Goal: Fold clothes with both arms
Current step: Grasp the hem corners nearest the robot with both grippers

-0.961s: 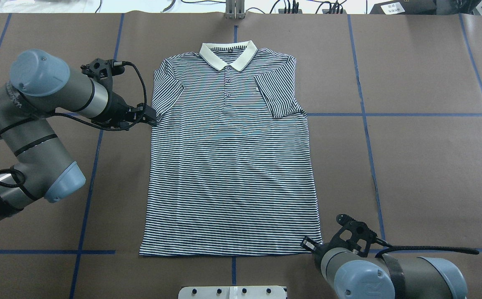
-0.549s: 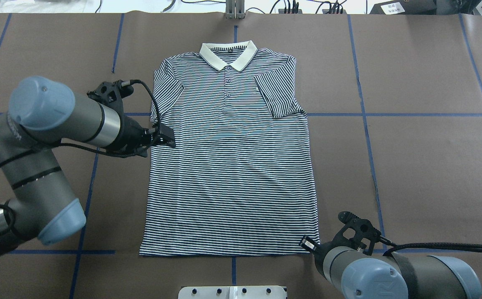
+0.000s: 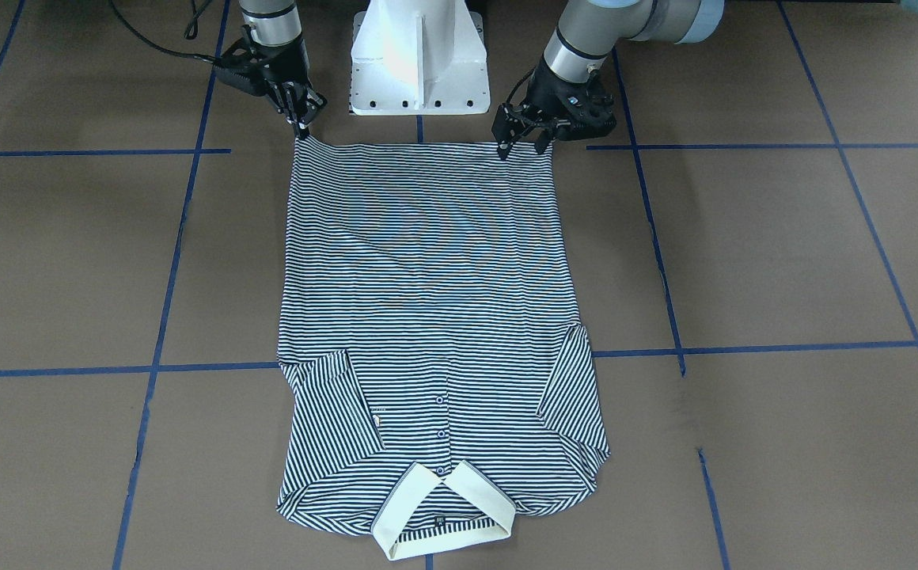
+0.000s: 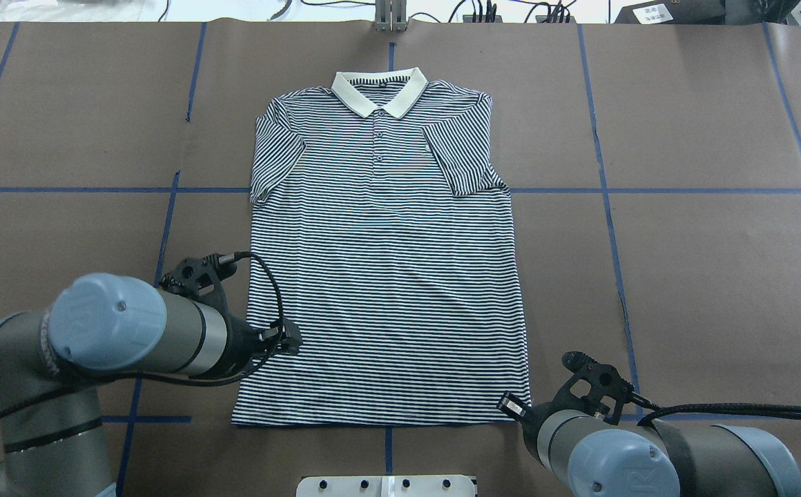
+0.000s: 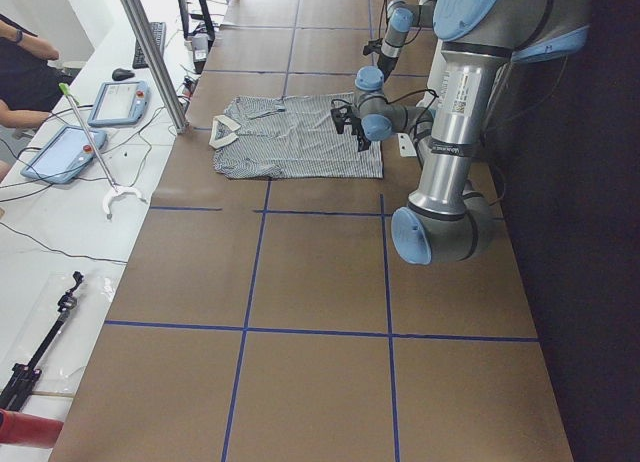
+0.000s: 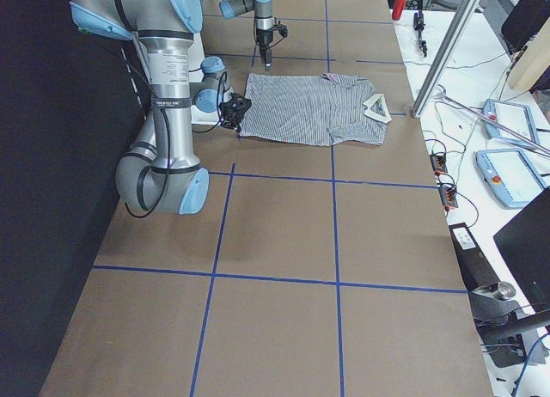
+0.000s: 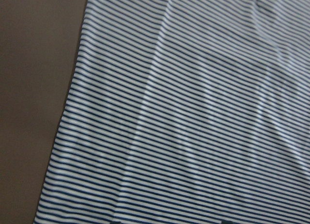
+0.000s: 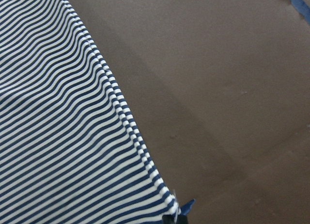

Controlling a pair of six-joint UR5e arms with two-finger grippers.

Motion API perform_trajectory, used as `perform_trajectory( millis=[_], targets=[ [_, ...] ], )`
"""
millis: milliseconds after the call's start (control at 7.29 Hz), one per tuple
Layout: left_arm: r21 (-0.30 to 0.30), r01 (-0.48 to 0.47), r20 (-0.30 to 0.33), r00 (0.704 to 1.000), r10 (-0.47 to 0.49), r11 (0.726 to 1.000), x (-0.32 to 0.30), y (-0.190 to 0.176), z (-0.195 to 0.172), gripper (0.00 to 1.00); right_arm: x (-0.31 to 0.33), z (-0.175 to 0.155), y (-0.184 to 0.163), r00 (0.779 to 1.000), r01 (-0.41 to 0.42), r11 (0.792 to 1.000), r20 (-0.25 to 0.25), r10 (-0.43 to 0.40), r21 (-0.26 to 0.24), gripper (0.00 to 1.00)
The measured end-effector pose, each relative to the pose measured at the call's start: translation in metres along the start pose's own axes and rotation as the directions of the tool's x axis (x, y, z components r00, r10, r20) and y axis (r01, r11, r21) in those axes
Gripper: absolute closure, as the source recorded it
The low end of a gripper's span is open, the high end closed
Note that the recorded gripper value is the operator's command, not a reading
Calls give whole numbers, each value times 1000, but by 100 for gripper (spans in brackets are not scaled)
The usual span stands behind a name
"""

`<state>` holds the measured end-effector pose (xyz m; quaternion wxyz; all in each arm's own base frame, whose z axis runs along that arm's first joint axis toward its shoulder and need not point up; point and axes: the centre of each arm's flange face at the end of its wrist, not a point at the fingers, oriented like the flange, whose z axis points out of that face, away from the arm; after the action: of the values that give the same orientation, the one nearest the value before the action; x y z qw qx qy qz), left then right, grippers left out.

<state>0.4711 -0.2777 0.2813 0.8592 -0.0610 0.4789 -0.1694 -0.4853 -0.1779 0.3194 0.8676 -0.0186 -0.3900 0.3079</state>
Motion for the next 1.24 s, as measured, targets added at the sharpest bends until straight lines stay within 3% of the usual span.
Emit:
perform_trajectory(
  millis=[275, 549, 1235],
  targets=[
    [14, 79, 62, 995, -80, 997, -29, 27, 24, 25, 0, 0, -1, 1000, 0, 1000, -1, 0, 0, 100],
    [7, 76, 115, 990, -77, 997, -54, 44, 39, 30, -1, 1, -1, 1000, -1, 1000, -2, 1, 2, 100],
    [7, 62, 139, 988, -62, 998, -65, 54, 47, 34, 2, 3, -4, 1000, 3, 1000, -21, -3, 15, 100]
  ],
)
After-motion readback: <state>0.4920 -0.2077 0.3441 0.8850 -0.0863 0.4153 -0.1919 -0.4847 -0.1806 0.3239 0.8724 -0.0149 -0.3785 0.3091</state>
